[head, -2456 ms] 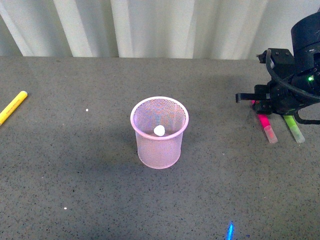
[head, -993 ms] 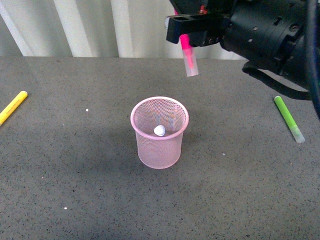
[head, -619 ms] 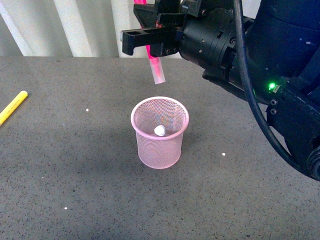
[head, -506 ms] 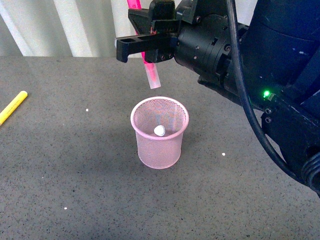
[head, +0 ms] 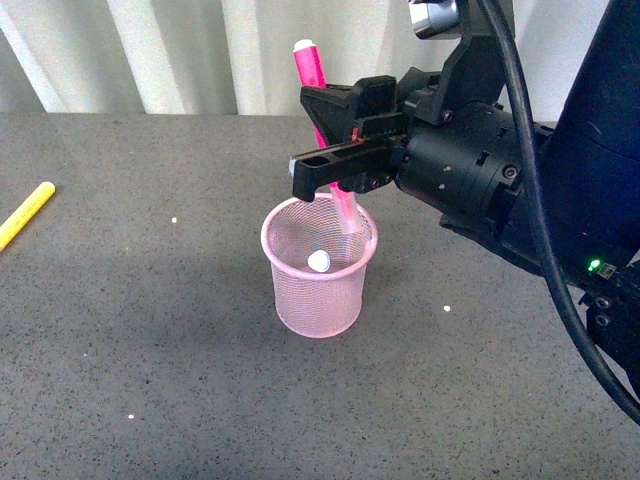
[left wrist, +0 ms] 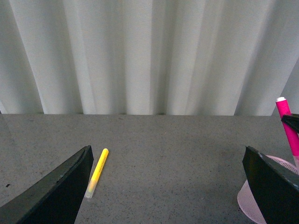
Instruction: Insert purple and pink pens into pink cup
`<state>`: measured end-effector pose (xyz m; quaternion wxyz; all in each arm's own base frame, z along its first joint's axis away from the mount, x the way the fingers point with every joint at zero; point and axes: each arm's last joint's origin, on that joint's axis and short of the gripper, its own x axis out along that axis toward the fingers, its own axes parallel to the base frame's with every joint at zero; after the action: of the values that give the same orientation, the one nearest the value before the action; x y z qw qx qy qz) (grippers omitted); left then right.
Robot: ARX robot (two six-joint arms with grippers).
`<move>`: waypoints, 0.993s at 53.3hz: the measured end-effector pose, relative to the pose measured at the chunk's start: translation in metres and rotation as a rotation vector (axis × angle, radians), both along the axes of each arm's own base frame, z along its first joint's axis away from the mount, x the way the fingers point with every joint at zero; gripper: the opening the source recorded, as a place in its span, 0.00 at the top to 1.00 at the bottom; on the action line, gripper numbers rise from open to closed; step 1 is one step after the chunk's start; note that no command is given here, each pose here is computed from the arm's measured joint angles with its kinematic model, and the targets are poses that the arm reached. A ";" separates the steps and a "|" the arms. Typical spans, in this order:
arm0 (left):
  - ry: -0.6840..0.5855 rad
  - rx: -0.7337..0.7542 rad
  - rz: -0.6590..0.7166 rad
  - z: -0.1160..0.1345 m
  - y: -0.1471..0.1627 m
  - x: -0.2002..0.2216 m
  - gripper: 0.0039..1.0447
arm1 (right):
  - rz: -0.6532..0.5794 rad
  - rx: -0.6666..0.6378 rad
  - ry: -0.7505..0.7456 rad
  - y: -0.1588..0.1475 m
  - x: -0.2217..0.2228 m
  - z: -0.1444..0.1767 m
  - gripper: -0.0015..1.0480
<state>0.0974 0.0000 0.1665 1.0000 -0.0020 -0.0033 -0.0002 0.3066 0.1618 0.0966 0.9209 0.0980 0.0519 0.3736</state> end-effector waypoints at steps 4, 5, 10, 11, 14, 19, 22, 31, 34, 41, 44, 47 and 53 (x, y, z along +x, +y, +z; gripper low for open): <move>0.000 0.000 0.000 0.000 0.000 0.000 0.06 | -0.006 -0.004 0.005 -0.003 0.000 -0.001 0.89; 0.000 0.000 0.000 0.000 0.000 0.000 0.06 | -0.008 -0.004 0.004 -0.003 0.000 -0.001 0.89; 0.000 0.000 0.000 0.000 0.000 0.000 0.06 | -0.014 -0.007 0.006 -0.005 0.001 -0.003 0.89; 0.000 0.000 0.000 0.000 0.000 0.000 0.06 | -0.015 -0.008 0.007 -0.005 0.001 -0.003 0.89; 0.000 0.000 0.000 0.000 0.000 0.000 0.06 | -0.018 -0.011 0.008 -0.006 0.002 -0.004 0.85; 0.000 0.000 0.000 0.000 0.000 0.000 0.06 | -0.021 -0.015 0.015 -0.007 0.002 -0.007 0.68; 0.000 0.000 0.000 0.000 0.000 0.000 0.06 | -0.022 -0.016 0.018 -0.007 0.002 -0.008 0.55; 0.000 0.000 0.000 0.000 0.000 0.000 0.06 | -0.025 -0.016 0.018 -0.009 0.003 -0.008 0.25; 0.000 0.000 0.000 0.000 0.000 0.000 0.06 | -0.027 -0.016 0.018 -0.009 0.003 -0.008 0.16; 0.000 0.000 0.000 0.000 0.000 0.000 0.06 | -0.030 -0.016 0.018 -0.010 0.003 -0.008 0.06; 0.000 0.000 0.000 0.000 0.000 0.000 0.06 | -0.031 -0.017 0.018 -0.010 0.004 -0.008 0.07; 0.000 0.000 0.000 0.000 0.000 0.000 0.06 | -0.032 -0.016 0.017 -0.010 0.004 -0.008 0.06; 0.000 0.000 0.000 0.000 0.000 0.000 0.06 | -0.041 -0.016 0.018 -0.013 0.005 -0.008 0.07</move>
<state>0.0974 0.0000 0.1665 1.0000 -0.0020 -0.0033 -0.0002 0.3117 0.1488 0.0886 0.9286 0.0949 0.0612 0.3534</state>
